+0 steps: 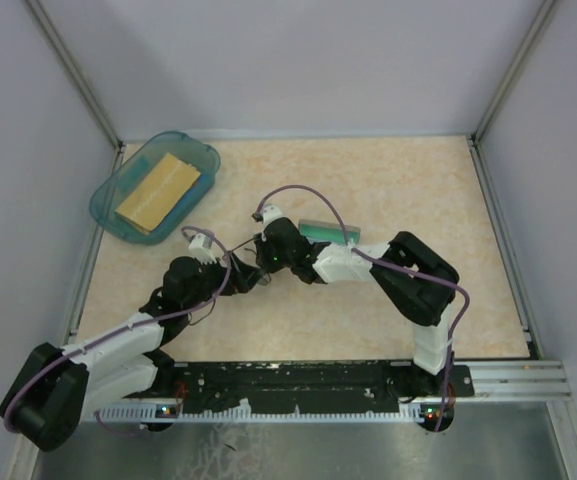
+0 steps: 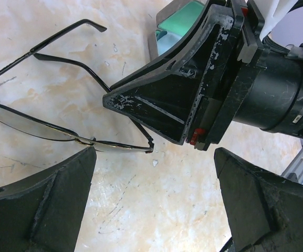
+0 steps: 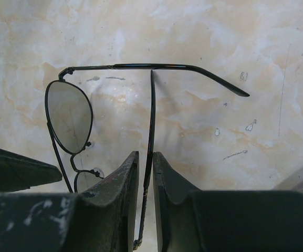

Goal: Organize the sunglasses
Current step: Fold the sunglasses at the center of the board.

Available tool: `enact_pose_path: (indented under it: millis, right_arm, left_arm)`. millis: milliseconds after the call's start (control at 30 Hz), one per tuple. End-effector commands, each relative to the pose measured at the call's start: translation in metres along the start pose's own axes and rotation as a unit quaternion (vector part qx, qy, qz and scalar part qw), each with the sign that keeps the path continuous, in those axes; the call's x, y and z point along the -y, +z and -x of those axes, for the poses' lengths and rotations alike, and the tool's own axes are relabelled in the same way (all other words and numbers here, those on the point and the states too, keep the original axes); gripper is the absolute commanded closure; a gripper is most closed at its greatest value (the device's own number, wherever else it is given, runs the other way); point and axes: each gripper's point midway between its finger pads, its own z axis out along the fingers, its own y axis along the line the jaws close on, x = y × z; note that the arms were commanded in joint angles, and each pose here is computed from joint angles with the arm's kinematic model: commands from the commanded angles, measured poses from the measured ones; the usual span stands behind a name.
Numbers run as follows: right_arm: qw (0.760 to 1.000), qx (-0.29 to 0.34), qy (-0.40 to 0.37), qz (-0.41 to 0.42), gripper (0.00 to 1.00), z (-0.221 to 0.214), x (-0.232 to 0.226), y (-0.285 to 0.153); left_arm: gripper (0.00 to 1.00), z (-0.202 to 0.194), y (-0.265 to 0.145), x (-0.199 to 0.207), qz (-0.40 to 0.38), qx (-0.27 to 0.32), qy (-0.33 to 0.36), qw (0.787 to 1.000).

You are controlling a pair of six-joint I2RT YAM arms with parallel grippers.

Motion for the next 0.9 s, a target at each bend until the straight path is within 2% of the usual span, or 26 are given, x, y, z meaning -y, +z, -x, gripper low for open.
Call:
enact_pose_path:
  millis: [0,867]
  right_arm:
    - [0.999,0.036,-0.003,0.022,0.82,0.0278,-0.0185,0.0000]
    - [0.999,0.029,-0.001,0.039,0.82,0.0213,-0.0232,0.0020]
  left_arm:
    - [0.01,0.0014,0.0001,0.0015,-0.002,0.002,0.007,1.000]
    - [0.01,0.0090,0.0072,0.0060,-0.006,0.008,0.012,1.000]
